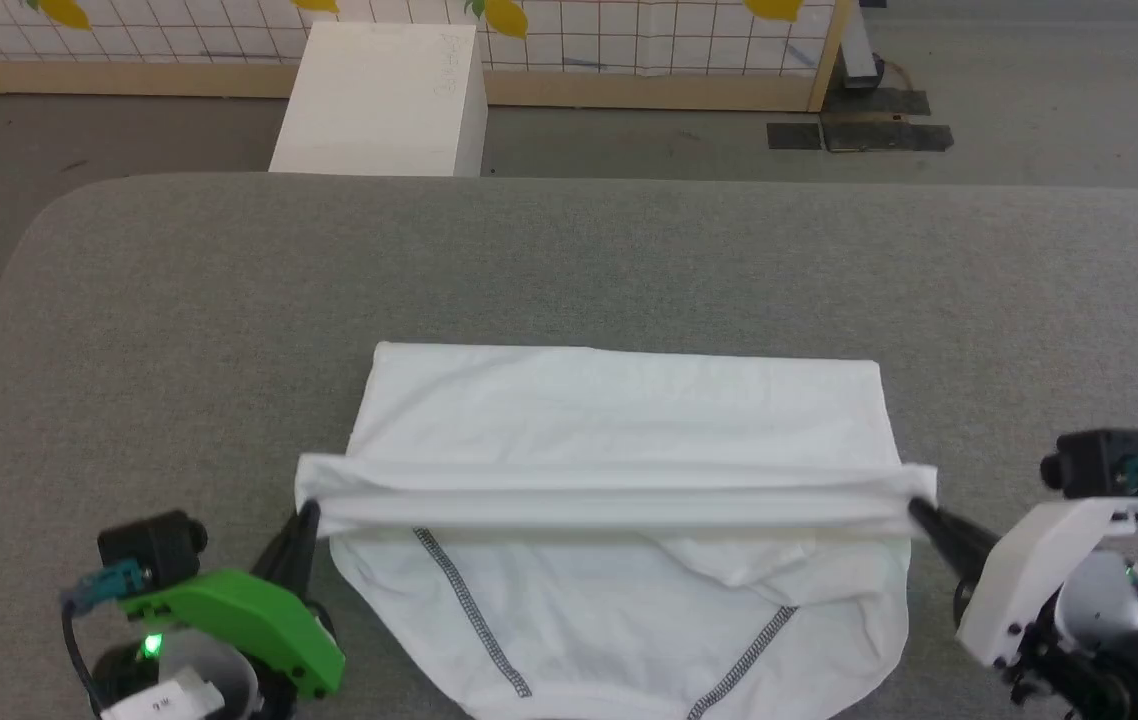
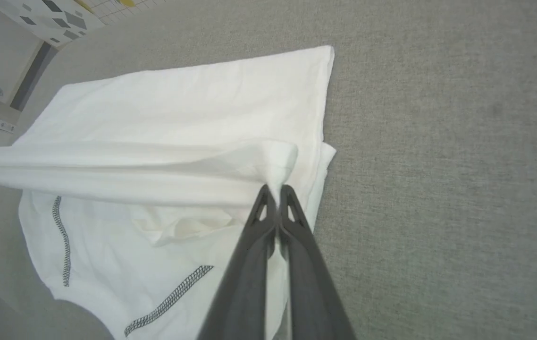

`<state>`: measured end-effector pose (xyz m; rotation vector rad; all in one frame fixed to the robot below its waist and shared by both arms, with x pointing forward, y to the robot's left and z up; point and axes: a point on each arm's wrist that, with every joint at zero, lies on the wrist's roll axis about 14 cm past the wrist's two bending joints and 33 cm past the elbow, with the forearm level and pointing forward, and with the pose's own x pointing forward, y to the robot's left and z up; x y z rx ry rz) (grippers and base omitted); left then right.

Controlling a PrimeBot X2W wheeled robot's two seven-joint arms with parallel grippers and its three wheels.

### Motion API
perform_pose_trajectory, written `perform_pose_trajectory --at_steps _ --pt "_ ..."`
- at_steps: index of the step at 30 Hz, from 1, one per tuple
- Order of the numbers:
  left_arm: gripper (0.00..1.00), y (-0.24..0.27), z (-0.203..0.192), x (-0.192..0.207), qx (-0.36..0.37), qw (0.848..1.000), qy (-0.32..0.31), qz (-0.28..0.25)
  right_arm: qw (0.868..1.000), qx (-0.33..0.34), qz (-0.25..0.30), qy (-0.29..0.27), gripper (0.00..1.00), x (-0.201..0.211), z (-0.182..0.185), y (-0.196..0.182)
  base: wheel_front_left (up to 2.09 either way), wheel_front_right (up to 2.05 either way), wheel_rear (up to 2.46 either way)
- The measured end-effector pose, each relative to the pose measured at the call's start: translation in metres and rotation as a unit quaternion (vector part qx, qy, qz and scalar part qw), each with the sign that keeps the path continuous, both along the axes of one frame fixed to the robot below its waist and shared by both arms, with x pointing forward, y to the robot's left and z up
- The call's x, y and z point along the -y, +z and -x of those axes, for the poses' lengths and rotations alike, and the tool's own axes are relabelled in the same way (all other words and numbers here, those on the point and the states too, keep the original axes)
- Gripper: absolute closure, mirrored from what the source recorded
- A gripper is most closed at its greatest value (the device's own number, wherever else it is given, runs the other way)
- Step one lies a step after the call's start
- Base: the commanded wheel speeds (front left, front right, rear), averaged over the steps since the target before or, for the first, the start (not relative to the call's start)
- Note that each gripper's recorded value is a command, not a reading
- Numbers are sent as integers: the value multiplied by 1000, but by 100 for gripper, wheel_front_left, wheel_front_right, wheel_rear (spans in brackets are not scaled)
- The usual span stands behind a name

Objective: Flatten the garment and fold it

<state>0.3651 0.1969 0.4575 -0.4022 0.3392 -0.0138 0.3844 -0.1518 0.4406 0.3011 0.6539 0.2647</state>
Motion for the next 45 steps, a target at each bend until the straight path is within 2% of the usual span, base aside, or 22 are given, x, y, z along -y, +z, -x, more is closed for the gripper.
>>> perform_pose_trajectory --at_steps 7,17,18,19,20,21,26,28,30,34,37,41,45 --pt "100 -35 31 -4 -69 997 24 19 999 -51 -12 -7 100 -6 30 -28 0 0 0" --pt "100 -59 57 -5 -133 989 48 38 996 -88 -4 -15 100 1 55 -41 0 0 0" --pt "91 -59 58 -6 -134 989 52 39 995 -95 -3 -15 100 2 58 -43 0 0 0" --pt "58 -59 58 -6 -135 989 53 42 995 -98 -3 -15 100 2 60 -44 0 0 0" --pt "0 -59 59 -7 -135 988 56 43 995 -103 -4 -14 78 1 63 -45 0 0 0" --pt "0 -60 60 -7 -139 988 57 43 994 -109 -3 -11 0 0 67 -46 0 0 0" --pt "0 -66 72 -17 -167 983 70 38 993 -116 -3 -9 0 2 76 -43 0 0 0" --pt "0 -66 77 -27 -177 980 85 30 995 -103 -5 -14 0 8 74 -33 0 0 0" --pt "0 -54 74 -40 -157 982 106 21 996 -80 -14 -25 0 15 68 -17 0 0 0" --pt "0 -5 54 -63 -52 990 132 -10 998 -28 -10 -54 0 38 52 13 0 0 0" --pt "0 39 35 -65 53 990 121 -46 998 -8 12 -55 0 48 37 28 0 0 0" --pt "0 89 13 -58 184 974 105 -83 998 -26 42 -33 0 48 22 26 0 0 0" --pt "0 116 1 -51 263 951 96 -132 997 -61 51 -1 0 33 12 12 0 0 0"
